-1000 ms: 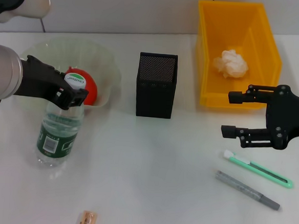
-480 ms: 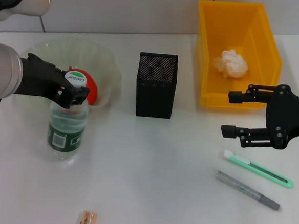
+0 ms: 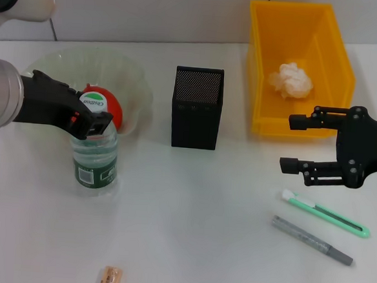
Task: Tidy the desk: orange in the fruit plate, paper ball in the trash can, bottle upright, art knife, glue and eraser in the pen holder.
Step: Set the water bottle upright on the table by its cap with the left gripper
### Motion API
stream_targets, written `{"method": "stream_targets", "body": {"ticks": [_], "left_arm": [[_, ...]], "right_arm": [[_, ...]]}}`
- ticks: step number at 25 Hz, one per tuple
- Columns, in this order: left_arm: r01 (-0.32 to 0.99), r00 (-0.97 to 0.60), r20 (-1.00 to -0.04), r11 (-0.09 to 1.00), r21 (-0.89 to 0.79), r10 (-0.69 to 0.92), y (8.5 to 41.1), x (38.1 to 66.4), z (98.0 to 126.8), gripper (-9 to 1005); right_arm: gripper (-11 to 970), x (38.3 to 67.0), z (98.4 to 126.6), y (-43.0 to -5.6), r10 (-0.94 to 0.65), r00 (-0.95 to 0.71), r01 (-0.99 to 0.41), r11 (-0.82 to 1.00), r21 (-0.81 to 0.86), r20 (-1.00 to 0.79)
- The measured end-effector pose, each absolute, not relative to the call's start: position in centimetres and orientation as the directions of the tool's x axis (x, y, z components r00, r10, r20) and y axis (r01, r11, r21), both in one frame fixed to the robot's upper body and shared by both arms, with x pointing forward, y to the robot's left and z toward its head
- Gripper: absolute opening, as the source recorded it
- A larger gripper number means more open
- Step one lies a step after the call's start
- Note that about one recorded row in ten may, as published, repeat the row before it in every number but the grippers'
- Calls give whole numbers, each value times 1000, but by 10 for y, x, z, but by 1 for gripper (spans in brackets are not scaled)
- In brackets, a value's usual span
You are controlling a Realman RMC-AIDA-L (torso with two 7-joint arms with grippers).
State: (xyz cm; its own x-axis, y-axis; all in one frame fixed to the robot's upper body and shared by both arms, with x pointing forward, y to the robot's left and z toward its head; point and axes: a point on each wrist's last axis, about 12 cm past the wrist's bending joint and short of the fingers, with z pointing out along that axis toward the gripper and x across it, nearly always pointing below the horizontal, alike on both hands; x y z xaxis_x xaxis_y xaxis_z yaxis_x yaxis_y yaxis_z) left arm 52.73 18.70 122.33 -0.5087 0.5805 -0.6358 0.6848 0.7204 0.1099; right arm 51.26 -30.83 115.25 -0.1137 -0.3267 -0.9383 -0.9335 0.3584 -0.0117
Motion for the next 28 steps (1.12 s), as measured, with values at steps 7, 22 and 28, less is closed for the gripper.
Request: {"method": "stream_targets", "body": {"ticks": [7,22,28], "left_arm": [[673,-519,-634,731,110,573,194,528,1222,440],[672,-522,-630,732,111,575,196,527,1219,454],[672,-525,-628,733,110,575,197,527,1219,466]], "right_arm": [[758,512,1152,-308,-325,-117,-934,357,-7,-939],[758,512,1153,-308,-325,-115,-934,357,-9,-939],[758,513,1153,-307,-324,-115,-934,356,-8,-939]]}}
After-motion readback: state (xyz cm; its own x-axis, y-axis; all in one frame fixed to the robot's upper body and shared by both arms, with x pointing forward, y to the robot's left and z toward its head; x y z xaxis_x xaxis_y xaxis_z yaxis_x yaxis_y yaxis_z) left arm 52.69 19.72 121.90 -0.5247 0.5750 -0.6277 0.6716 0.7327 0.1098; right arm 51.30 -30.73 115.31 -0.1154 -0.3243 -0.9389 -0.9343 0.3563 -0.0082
